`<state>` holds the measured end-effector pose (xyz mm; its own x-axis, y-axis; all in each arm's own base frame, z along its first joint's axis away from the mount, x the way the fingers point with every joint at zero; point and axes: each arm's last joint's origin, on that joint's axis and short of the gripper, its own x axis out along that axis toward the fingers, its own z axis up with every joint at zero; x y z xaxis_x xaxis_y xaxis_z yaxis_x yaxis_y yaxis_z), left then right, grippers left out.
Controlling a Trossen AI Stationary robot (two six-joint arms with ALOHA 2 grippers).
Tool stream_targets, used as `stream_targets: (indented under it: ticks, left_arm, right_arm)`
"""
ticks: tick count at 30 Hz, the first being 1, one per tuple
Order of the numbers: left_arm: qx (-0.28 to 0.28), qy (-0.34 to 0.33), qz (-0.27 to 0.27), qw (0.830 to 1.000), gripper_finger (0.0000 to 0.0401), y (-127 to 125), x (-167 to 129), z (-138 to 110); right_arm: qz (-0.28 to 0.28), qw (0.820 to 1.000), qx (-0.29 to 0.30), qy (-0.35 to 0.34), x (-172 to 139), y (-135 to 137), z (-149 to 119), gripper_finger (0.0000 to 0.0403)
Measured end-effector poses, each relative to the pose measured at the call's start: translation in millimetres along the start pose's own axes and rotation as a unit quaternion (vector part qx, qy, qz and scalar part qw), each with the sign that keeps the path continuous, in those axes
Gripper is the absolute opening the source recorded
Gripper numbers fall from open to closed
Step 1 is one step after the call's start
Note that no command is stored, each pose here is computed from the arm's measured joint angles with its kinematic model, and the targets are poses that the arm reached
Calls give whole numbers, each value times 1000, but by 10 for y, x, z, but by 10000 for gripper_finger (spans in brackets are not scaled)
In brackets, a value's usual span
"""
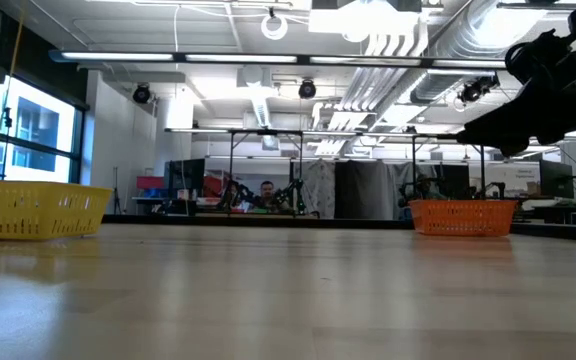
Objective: Sort crayons
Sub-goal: Return to Home Position
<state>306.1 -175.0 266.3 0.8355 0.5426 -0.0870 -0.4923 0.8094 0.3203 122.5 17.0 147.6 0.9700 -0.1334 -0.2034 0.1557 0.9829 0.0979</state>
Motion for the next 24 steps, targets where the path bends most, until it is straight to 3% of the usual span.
stream_targets:
  ticks: [9,24]
  left_arm:
    - [26,9,-73,997,145,-50,-10,-58]
    - [32,13,-140,990,145,-88,-17,-84]
  right_arm:
    - [8,999,11,-29,-129,-38,45,134]
    - [26,989,49,-134,-310,-77,203,134]
